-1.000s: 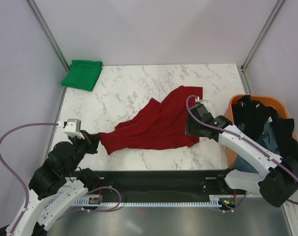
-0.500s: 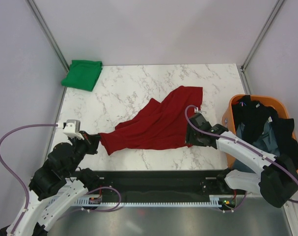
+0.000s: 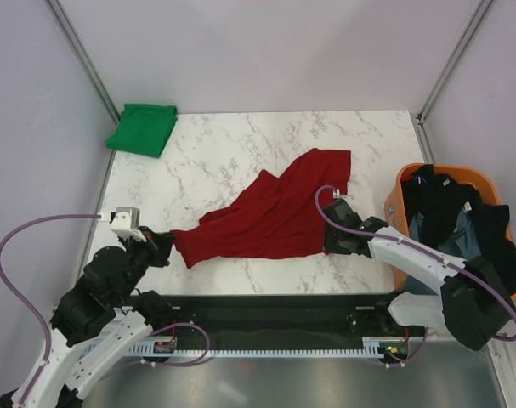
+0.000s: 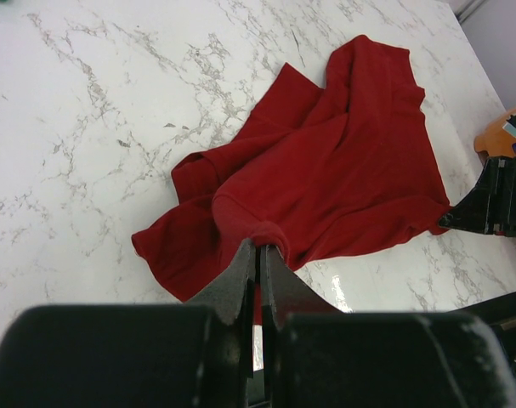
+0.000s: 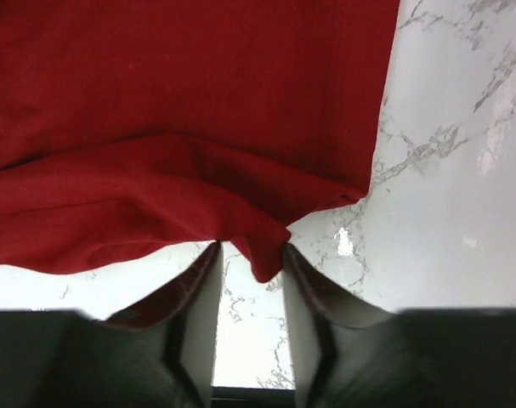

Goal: Fold and stack the t-shirts
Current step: Flatten the tshirt out

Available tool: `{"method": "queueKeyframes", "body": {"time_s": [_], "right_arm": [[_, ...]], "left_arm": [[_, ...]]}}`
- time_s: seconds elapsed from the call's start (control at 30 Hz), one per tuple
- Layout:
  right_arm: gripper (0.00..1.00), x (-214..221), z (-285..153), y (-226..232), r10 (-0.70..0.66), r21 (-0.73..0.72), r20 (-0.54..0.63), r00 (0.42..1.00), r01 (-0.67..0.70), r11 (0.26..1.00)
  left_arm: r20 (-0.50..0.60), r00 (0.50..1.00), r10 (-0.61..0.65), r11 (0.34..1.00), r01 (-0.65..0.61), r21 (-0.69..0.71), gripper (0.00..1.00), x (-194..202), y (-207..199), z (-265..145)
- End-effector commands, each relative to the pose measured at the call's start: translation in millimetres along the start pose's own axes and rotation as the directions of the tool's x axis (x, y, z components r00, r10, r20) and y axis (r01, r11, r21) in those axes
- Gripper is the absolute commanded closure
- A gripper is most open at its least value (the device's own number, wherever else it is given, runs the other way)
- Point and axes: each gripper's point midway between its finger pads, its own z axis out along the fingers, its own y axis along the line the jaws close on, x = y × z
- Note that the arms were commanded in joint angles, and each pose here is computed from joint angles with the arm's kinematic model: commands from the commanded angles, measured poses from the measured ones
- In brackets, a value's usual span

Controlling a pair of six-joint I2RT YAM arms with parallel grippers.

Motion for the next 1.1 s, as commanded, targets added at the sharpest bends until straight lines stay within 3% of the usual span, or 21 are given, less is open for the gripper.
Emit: {"method": "queueKeyframes", "body": {"time_s": [0.0,0.33,0.57,0.73,0.87,1.07], "right_arm": [[0.61,-8,3,3,-0.007,-0.01,0.041,0.999,0.008,1.0],[1.0,-16,-6,8,-0.011,-0.037,0.071,0.997,0.014,0.999],[1.0,-46,-54,19,-0.02,-0.086,0.131,0.991,0.031,0.996],[1.0,-104,-141,45,-0.004,-0.222,0.297,0.955,0.073,0.972],[1.0,-151,-231,63,0.059,-0.353,0.47,0.88,0.127,0.927],[1.0,-184,-345,76,0.106,-0.473,0.648,0.754,0.289,0.832]], "left_arm": [[0.037,0.998,-0.043,0.999,0.043,0.0,0.95,-10,-3,2],[0.035,0.999,-0.042,0.999,0.042,-0.005,0.95,-9,-3,3],[0.059,0.998,0.008,1.0,-0.007,-0.021,0.98,-27,-3,0],[0.175,0.984,-0.003,1.0,0.003,0.0,0.98,-91,-18,-24],[0.265,0.964,0.007,1.0,-0.013,0.023,0.98,-145,-32,-46],[0.41,0.912,-0.015,0.997,-0.019,0.079,0.98,-228,-55,-88]]}}
